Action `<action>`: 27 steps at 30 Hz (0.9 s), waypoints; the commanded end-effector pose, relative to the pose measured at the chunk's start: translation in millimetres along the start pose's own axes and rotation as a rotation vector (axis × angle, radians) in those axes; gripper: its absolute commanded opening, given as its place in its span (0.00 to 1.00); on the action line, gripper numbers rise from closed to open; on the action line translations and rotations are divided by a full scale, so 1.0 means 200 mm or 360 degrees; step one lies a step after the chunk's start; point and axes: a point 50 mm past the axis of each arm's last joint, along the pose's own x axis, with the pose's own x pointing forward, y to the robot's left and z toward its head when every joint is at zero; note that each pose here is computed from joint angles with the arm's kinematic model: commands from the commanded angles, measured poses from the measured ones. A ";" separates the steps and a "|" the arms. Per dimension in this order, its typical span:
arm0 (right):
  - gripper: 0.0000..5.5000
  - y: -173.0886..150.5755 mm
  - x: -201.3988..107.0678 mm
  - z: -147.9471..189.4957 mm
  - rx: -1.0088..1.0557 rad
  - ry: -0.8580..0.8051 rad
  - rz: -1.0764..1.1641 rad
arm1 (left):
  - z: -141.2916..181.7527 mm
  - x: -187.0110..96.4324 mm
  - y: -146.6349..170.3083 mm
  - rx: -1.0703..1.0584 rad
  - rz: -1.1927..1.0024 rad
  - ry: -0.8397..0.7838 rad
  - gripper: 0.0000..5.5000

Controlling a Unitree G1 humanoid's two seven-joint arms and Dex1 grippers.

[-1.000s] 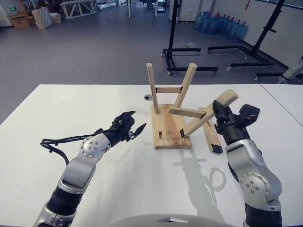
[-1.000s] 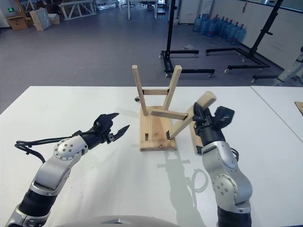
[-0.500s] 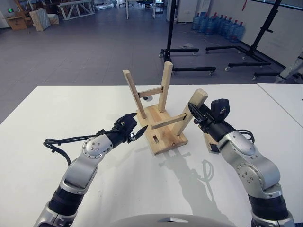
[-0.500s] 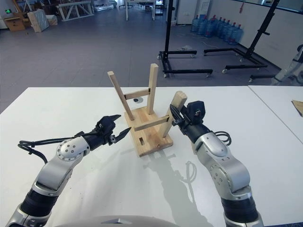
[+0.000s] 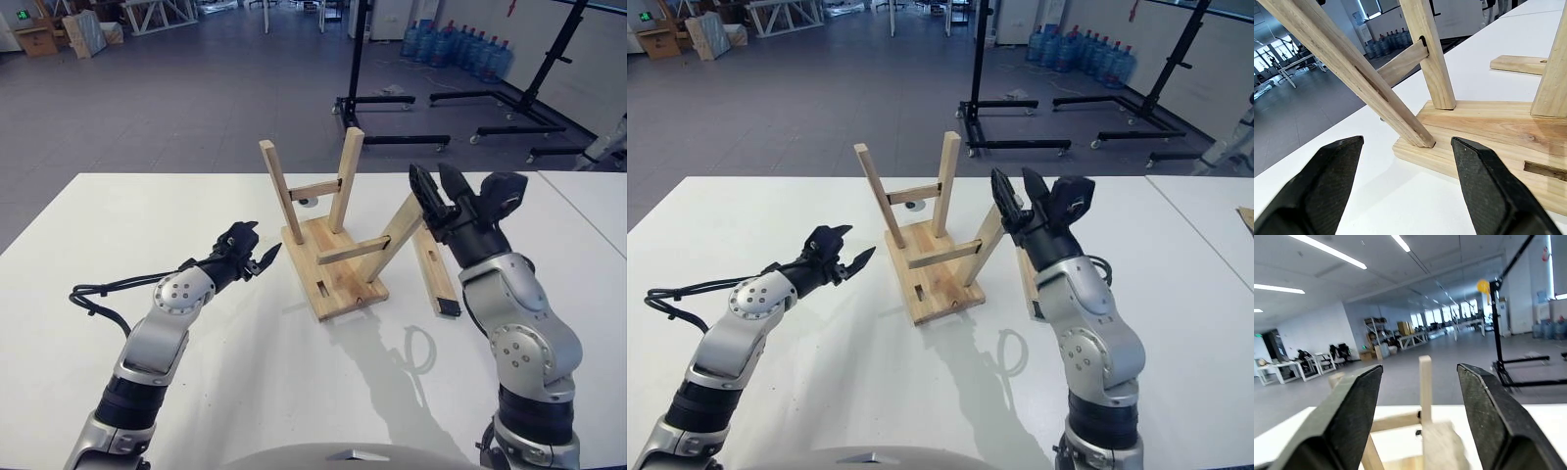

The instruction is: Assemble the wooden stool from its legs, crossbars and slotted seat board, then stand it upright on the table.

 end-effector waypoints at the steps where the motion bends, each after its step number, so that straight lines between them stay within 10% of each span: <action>1: 0.50 -0.14 0.00 0.15 -0.0063 -0.0202 -0.0289 | -0.01 -0.01 0.01 -0.0011 0.0078 0.0011 0.60; 5: 0.50 -0.46 -0.15 0.06 -0.0126 0.0065 -0.0890 | 0.00 -0.01 0.13 -0.0085 0.0421 -0.0010 0.60; 10: 0.50 -0.39 -0.35 -0.34 -0.0040 0.0914 -0.0719 | -0.01 -0.02 0.13 -0.0149 0.0492 0.0019 0.60; 20: 0.70 -0.44 -0.39 -0.49 -0.0165 0.1127 -0.0691 | -0.03 0.01 0.06 -0.0102 0.0392 0.0070 0.60; 27: 0.64 -0.51 -0.44 -0.57 -0.0373 0.1381 -0.0715 | -0.03 0.03 0.03 -0.0072 0.0340 0.0077 0.60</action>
